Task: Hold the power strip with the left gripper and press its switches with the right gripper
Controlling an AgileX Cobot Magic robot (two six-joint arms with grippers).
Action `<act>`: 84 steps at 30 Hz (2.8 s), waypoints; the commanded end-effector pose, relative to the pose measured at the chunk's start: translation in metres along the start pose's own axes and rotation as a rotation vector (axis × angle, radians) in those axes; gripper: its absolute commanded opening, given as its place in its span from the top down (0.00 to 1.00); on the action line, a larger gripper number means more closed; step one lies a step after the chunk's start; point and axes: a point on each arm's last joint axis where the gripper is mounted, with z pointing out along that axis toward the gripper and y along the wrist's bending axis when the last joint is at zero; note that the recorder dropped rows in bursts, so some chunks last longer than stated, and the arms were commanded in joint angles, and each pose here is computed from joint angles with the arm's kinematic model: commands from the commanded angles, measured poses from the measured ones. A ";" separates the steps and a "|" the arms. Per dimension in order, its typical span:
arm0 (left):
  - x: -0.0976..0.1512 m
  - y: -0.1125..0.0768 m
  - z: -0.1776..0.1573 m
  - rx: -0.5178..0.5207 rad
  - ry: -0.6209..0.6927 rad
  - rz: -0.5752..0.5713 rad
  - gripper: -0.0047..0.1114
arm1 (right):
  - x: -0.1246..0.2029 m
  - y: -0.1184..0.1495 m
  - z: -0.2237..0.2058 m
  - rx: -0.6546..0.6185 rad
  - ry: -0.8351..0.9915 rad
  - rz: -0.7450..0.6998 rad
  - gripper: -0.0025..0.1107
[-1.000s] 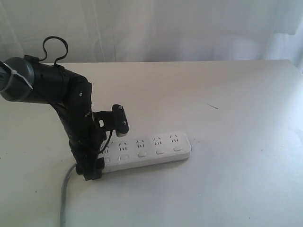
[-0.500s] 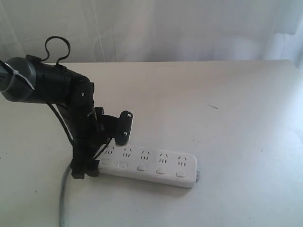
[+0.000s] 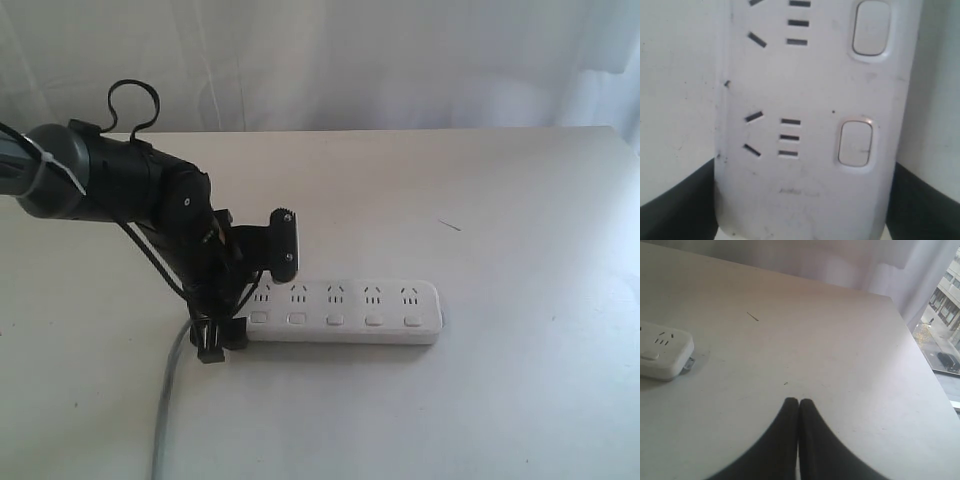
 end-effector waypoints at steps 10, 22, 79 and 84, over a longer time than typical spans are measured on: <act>0.000 -0.010 0.006 0.082 0.007 -0.037 0.96 | 0.001 0.000 0.000 0.009 -0.004 -0.002 0.98; 0.001 -0.014 0.005 0.130 0.020 -0.057 0.96 | 0.001 0.000 0.000 0.009 -0.004 -0.002 0.98; 0.003 -0.019 0.005 0.182 0.045 0.025 0.96 | -0.225 0.055 0.049 -1.064 -0.195 -0.110 0.98; 0.003 -0.019 0.005 0.180 0.044 0.033 0.96 | -0.209 0.075 0.087 -1.091 -0.084 -0.097 0.98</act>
